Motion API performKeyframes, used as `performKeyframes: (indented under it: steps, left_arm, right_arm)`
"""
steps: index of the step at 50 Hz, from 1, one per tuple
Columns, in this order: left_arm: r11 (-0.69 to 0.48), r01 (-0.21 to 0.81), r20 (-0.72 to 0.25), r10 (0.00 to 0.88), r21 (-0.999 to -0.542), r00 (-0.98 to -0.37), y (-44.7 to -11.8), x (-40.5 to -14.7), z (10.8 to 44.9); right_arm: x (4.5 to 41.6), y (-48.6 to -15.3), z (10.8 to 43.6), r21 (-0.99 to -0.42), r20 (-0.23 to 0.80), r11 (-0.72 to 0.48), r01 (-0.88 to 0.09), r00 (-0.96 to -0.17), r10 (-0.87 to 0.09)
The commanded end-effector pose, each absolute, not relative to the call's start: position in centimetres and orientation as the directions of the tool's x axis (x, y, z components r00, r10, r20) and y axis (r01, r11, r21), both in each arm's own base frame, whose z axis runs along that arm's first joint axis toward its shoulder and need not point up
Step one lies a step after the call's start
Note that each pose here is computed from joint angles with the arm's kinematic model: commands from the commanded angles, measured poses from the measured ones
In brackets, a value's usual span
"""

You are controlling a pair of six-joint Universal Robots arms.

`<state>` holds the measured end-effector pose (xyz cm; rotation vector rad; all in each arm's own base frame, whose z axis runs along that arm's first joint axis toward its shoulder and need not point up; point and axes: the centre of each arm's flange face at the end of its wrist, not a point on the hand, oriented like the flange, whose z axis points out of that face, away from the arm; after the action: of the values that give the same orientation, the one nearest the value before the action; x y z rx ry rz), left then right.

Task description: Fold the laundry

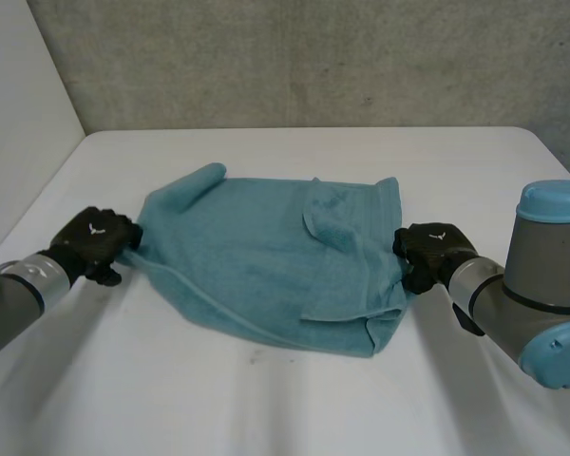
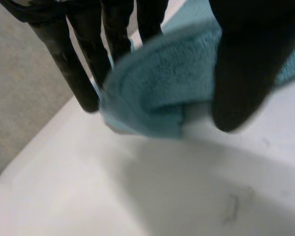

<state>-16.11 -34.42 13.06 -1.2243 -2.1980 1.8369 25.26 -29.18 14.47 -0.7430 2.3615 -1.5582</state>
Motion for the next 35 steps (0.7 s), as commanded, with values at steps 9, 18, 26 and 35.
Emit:
performKeyframes:
  steps: [9,18,26,35]
  left_arm:
    - [-0.054,0.494,-0.443,0.536,-0.868,-0.719,-34.4,-16.7,15.2]
    - [-0.042,0.466,-0.412,0.542,-0.884,-0.733,-33.3,-17.1,15.7]
    - [-0.036,0.466,-0.408,0.546,-0.884,-0.732,-33.1,-17.1,15.5]
    - [-0.034,0.463,-0.403,0.552,-0.885,-0.73,-32.9,-17.3,15.5]
  right_arm:
    - [25.0,-28.8,18.0,-0.893,0.234,0.204,-0.401,-0.801,-0.551]
    - [25.4,-26.7,22.5,-0.717,0.633,-0.153,-0.681,-0.542,-0.554]
    - [29.7,-20.7,23.1,-0.573,0.768,-0.527,-0.628,-0.186,-0.613]
    - [32.0,-18.9,19.8,-0.517,0.695,-0.584,-0.626,0.091,-0.713]
